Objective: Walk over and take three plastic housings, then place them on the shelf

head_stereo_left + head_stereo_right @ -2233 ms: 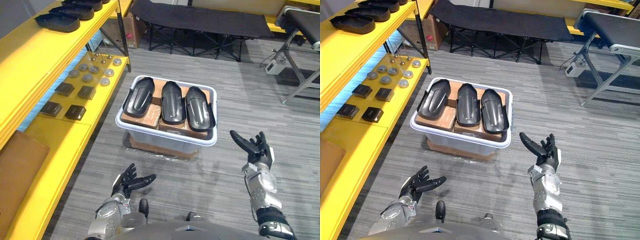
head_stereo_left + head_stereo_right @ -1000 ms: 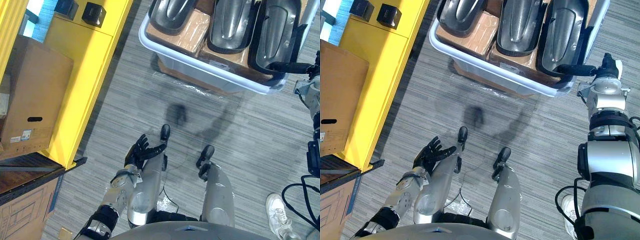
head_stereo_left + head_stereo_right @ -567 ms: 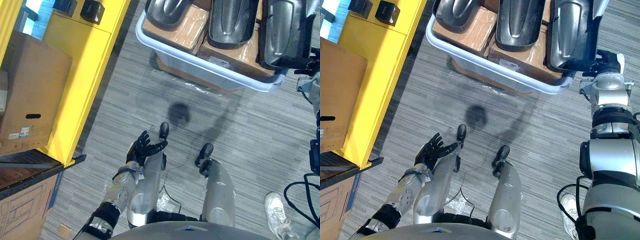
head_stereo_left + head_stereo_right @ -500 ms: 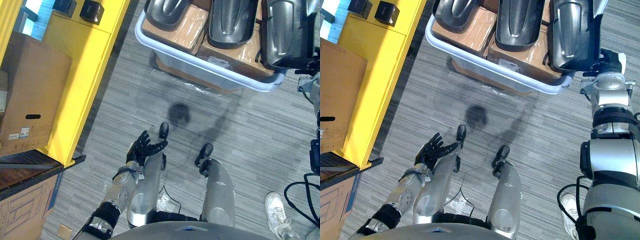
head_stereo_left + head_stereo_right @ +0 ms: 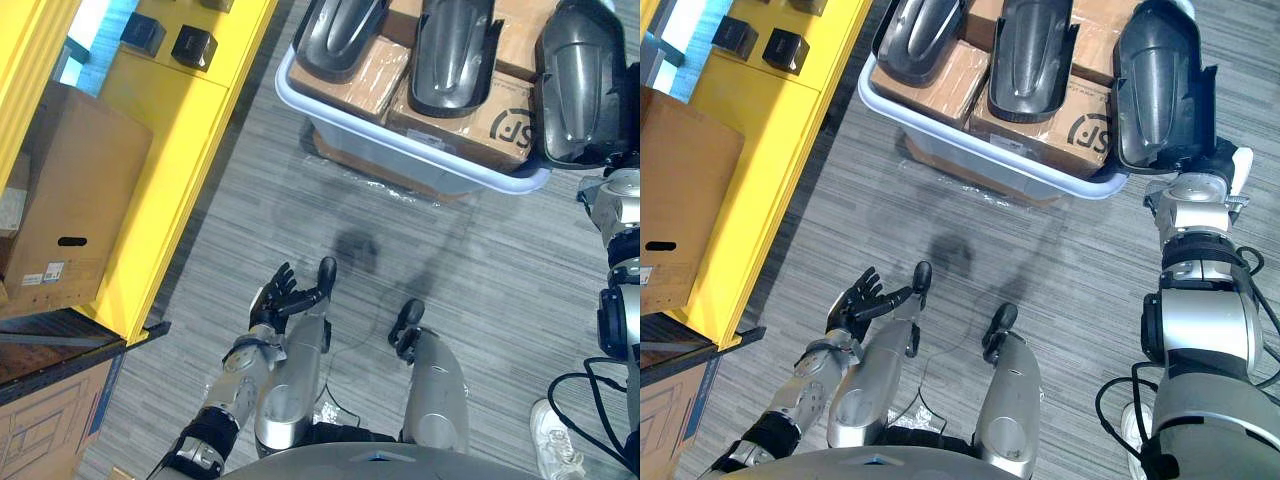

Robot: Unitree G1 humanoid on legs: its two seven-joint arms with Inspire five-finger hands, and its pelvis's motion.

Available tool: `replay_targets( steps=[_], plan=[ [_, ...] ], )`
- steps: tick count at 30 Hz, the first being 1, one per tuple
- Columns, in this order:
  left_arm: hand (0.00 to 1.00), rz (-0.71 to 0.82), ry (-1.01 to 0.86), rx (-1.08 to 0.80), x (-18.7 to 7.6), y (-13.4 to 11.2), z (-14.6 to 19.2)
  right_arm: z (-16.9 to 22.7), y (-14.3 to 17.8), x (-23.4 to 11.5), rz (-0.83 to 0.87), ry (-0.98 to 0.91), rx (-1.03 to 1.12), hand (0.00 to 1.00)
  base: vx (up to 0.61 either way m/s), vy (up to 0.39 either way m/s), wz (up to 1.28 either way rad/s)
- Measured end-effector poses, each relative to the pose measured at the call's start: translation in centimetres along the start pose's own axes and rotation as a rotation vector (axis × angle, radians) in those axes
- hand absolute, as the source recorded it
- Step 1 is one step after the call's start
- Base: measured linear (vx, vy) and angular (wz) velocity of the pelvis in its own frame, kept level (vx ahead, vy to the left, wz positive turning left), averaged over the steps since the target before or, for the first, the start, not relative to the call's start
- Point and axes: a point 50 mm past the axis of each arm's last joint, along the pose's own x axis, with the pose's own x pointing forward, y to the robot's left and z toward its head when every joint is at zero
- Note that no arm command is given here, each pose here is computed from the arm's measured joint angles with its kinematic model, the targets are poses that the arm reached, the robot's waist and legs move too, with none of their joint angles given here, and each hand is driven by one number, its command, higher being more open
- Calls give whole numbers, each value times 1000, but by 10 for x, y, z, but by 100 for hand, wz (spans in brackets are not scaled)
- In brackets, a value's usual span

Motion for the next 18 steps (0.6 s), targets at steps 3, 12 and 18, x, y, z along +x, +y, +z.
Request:
replay_targets(
  steps=[3,12,18],
  plan=[
    [100,9,-2,-8,-10,6,-5,7,-2,0,-33,-67,25,0,63,-14,-6],
    [100,25,-44,27,-21,19,2,3,1,-15,-16,-279,42,0,81,-42,-4],
    [100,-8,-107,79,-27,14,17,-46,38,-51,111,-287,51,0,90,-50,-15]
  ],
)
